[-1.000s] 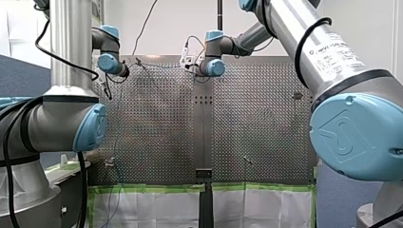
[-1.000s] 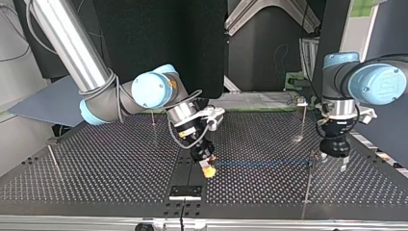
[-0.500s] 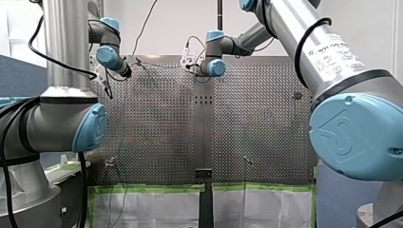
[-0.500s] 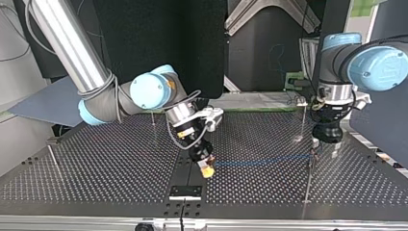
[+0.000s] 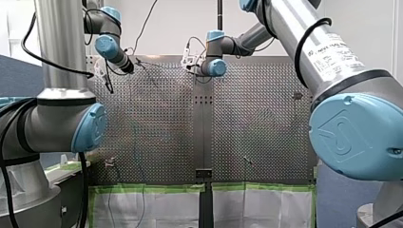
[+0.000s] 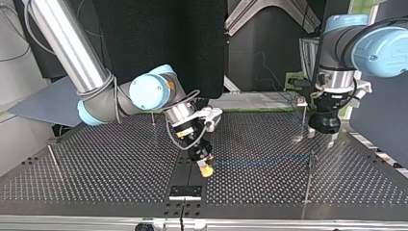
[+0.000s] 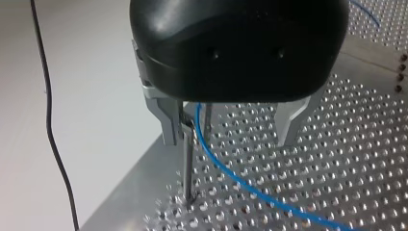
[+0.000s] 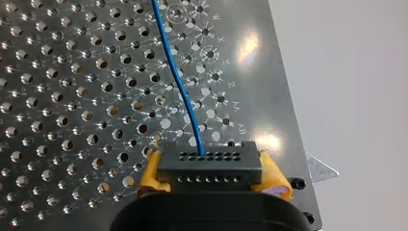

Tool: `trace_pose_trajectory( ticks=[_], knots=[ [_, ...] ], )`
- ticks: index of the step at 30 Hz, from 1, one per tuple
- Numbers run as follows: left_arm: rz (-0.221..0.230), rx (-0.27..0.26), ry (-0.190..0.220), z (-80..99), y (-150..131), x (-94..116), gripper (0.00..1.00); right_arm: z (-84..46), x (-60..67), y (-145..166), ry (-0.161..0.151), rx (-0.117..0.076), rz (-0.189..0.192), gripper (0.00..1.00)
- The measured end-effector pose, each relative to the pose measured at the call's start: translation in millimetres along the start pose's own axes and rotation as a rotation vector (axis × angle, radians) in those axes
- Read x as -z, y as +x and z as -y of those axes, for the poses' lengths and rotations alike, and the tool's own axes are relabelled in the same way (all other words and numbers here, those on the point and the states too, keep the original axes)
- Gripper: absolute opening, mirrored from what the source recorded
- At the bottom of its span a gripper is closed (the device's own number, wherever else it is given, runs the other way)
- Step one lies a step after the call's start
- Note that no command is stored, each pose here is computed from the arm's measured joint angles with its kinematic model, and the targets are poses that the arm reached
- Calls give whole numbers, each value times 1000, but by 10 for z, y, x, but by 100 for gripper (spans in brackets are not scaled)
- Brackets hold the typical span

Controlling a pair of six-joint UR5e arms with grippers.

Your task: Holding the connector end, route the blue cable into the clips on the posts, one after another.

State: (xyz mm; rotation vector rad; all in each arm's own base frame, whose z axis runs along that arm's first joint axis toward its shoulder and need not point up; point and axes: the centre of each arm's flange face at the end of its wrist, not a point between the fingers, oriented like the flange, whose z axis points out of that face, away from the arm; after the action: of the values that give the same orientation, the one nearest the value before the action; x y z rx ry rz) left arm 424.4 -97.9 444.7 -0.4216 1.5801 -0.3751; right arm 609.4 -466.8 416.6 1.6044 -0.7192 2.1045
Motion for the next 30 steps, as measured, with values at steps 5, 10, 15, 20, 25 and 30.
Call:
trace_pose_trajectory(
  ticks=[5,10,15,20,25,30],
  knots=[
    [-6,-9,10,112,-70,177,100,-3,4,-4,-1,-2,3,0],
    [-7,-32,13,222,-137,369,100,-3,7,-8,-2,-3,7,0],
    [-25,-60,23,330,-161,547,100,-4,11,-12,-3,-3,10,0],
    [-44,-102,48,421,-115,612,100,-4,13,-15,-3,-5,12,0],
    [-57,-144,76,492,-54,619,100,-3,14,-16,-3,-5,13,0],
    [-86,-188,75,491,70,538,100,-3,15,-18,-1,-4,13,0]
  ],
)
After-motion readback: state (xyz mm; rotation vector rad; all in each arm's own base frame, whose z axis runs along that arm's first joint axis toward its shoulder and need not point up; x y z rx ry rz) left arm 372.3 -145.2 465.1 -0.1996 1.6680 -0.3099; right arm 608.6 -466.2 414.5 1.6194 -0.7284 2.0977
